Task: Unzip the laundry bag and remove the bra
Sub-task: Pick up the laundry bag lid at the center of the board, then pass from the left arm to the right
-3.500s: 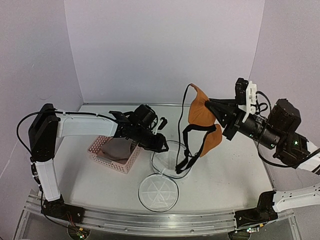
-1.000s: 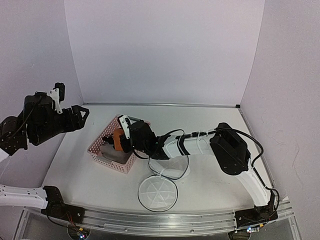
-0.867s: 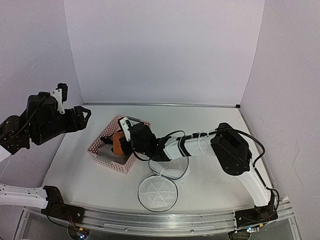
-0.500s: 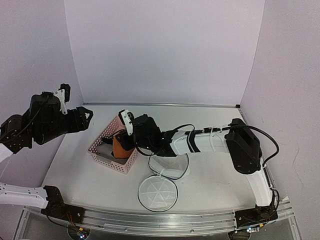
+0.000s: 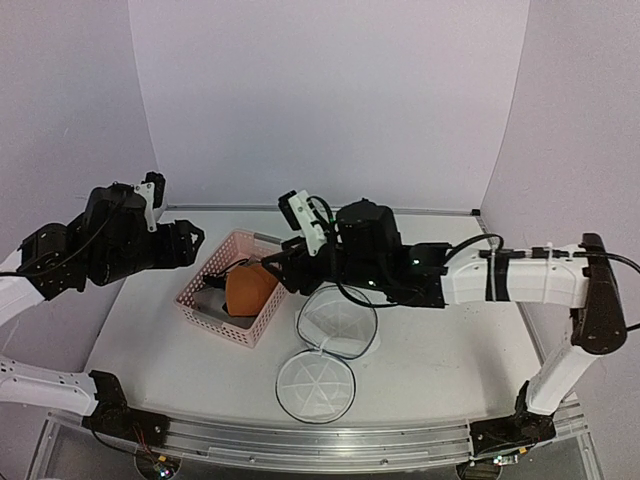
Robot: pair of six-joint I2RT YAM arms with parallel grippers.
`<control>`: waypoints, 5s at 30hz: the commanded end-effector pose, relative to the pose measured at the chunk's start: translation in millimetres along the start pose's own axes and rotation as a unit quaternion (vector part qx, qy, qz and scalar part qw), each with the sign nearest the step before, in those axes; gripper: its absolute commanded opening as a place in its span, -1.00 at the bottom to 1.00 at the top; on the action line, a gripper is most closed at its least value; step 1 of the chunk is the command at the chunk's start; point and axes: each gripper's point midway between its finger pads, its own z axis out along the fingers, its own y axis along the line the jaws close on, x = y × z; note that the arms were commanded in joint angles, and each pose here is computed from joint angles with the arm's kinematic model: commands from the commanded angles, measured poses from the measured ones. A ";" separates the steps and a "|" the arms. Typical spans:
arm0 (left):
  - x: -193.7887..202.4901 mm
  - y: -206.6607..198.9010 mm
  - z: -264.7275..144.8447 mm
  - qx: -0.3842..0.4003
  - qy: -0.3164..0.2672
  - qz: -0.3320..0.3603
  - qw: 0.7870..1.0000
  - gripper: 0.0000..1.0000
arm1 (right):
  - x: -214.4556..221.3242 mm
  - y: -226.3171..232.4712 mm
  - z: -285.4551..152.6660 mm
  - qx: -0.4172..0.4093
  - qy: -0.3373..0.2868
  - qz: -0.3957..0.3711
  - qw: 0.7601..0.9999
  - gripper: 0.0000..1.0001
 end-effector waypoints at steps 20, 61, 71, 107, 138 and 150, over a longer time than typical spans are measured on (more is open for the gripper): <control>80.4 -116.7 66.1 0.210 0.171 0.020 0.962 0.50 | 157.6 57.2 -180.8 -0.115 0.033 -0.339 0.933 0.38; 276.7 -126.9 119.9 0.208 0.441 0.030 0.873 0.43 | 282.7 43.1 -125.3 0.022 0.172 -0.649 0.740 0.45; 289.7 -134.3 117.6 0.233 0.462 0.020 0.855 0.18 | 290.5 46.2 -115.5 0.027 0.167 -0.644 0.746 0.33; 222.9 -175.3 90.5 0.344 0.412 -0.069 0.841 -1.00 | 239.1 46.8 -133.3 0.070 0.082 -0.544 0.832 0.28; 135.8 -163.7 79.2 0.385 0.345 -0.270 0.812 -1.00 | 163.1 52.9 -111.9 0.229 -0.062 -0.448 0.862 0.71; 139.1 -159.8 73.5 0.388 0.346 -0.277 0.808 -1.00 | 152.9 43.0 -99.8 0.271 -0.063 -0.455 0.846 0.44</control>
